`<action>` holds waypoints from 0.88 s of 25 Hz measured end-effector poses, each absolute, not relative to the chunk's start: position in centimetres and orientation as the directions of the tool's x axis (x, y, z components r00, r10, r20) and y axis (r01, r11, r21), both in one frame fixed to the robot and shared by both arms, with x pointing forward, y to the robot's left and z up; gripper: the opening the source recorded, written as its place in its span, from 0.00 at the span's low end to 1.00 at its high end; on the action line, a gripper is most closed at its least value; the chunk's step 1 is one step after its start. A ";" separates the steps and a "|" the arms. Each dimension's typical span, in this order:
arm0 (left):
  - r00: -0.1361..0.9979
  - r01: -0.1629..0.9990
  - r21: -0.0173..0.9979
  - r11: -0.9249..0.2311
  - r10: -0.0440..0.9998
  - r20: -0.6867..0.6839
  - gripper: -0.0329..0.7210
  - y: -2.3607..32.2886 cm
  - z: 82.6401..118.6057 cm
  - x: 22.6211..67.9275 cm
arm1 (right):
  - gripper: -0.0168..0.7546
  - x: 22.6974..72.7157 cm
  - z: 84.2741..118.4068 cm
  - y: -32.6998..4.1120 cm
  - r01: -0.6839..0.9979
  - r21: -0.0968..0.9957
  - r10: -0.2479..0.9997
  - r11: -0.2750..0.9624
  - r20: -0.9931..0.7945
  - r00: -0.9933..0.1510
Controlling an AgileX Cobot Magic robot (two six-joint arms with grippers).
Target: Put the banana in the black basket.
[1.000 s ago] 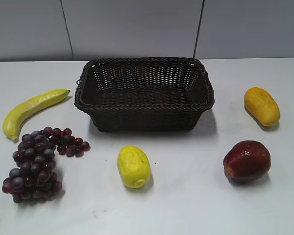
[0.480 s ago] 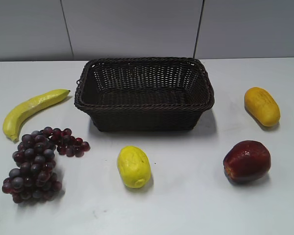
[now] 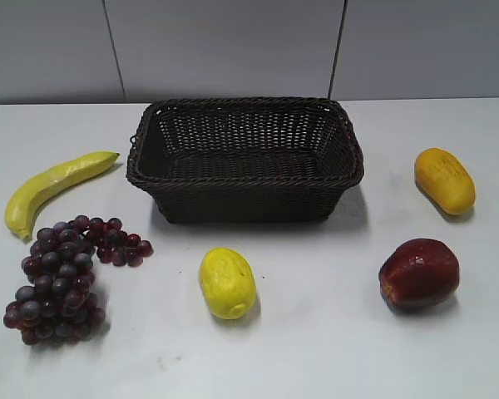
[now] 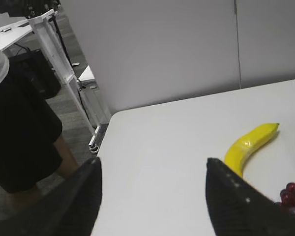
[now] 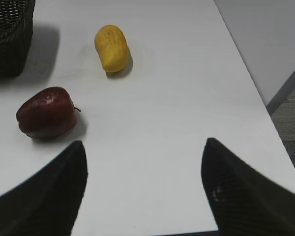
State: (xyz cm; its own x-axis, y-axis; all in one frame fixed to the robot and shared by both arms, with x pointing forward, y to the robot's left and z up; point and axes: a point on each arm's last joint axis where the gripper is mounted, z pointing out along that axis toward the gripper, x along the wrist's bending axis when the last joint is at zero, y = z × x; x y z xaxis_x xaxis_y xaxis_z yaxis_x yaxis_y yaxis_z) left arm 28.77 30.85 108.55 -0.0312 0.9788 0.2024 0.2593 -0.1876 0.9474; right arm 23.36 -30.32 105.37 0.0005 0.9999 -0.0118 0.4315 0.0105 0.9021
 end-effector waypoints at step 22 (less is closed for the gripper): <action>0.078 0.635 0.750 -0.187 0.981 0.179 0.69 30.8 109.1 50.8 | 0.74 23.4 105.4 -30.3 0.431 0.902 1.000 0.010 -0.012 0.000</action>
